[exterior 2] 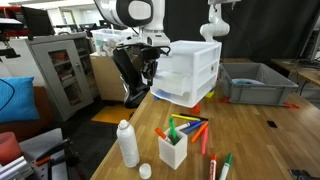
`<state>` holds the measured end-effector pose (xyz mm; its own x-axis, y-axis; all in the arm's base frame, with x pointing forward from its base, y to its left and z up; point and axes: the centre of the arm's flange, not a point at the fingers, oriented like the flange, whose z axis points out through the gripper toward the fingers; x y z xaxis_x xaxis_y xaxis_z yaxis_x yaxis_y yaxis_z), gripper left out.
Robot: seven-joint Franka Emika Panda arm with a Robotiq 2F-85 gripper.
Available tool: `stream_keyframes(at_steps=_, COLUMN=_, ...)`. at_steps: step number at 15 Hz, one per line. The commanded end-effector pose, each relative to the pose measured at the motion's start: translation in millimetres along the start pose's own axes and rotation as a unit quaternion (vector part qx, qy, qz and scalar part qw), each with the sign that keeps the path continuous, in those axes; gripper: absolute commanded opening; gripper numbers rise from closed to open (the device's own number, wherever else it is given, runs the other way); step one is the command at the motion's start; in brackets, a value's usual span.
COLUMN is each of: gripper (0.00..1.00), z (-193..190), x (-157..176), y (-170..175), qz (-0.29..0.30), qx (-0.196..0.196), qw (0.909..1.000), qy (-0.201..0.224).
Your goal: Close the middle drawer of the small white cabinet
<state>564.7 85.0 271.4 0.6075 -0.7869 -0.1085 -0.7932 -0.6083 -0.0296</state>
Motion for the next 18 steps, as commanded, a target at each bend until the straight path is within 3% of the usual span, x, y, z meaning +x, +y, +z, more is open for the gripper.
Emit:
stream_keyframes(at_steps=1, gripper=0.0, z=3.0, x=7.3, y=-17.5, qz=-0.009, qx=-0.005, qw=1.0, qy=0.002)
stream_keyframes(at_steps=12, gripper=0.0, z=7.4, x=16.1, y=-56.1, qz=-0.024, qx=0.041, qw=0.9989, qy=0.001)
stream_keyframes(at_steps=18, gripper=0.0, z=12.1, x=-18.8, y=-25.2, qz=-0.009, qx=0.069, qw=0.9975, qy=-0.014)
